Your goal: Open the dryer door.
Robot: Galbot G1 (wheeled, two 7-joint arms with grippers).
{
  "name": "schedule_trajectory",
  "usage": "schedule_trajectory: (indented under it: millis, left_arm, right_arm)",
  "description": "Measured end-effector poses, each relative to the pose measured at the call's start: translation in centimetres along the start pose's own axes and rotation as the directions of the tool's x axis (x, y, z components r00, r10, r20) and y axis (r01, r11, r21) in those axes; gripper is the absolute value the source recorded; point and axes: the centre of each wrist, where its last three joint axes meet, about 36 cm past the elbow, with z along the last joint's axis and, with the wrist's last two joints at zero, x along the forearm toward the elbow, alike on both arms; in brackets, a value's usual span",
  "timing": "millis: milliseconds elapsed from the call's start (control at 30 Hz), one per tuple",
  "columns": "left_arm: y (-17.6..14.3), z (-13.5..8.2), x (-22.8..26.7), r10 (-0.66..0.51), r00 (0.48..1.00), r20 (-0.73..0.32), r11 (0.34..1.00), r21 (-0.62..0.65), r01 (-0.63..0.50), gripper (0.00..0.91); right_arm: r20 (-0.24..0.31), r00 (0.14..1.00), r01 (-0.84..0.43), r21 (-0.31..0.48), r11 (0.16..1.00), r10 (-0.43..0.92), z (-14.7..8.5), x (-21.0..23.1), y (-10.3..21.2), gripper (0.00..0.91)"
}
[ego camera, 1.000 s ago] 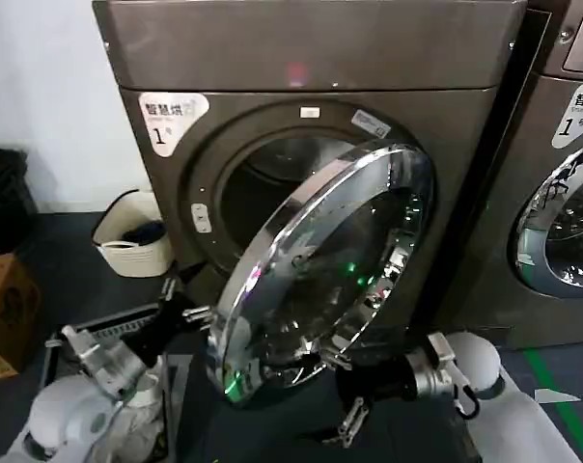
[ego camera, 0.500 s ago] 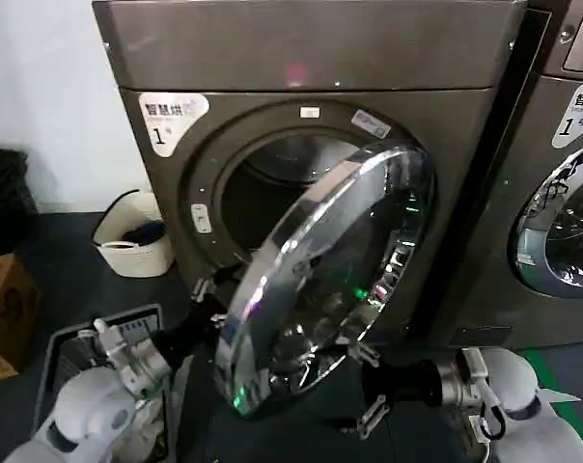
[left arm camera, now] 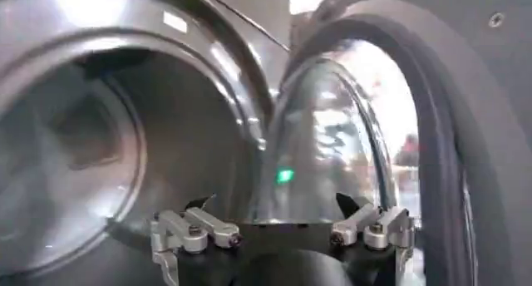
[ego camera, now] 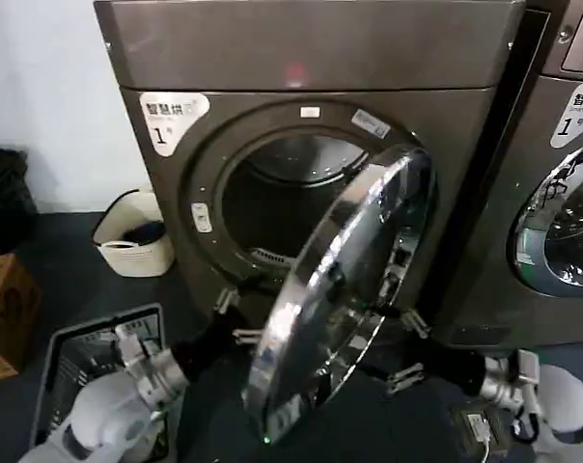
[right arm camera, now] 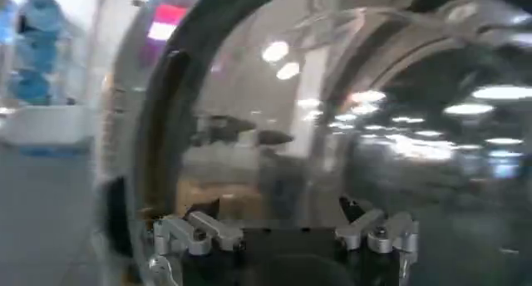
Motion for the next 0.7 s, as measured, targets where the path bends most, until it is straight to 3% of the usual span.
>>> schedule_trajectory:
  millis: [467,700]
  left_arm:
    - [0.2,0.1,-1.0,0.048,0.999,-0.016,0.999,0.007,-0.048,0.907]
    - [-0.4,0.0,-1.3,0.091,0.996,-0.024,0.996,0.012,-0.090,0.907]
  right_arm:
    - [-0.041,0.975,-0.216,0.074,0.973,0.220,-2.6,7.2,-0.7,0.907]
    - [-0.023,0.920,-0.388,0.110,0.915,0.392,-4.1,10.2,0.0,0.907]
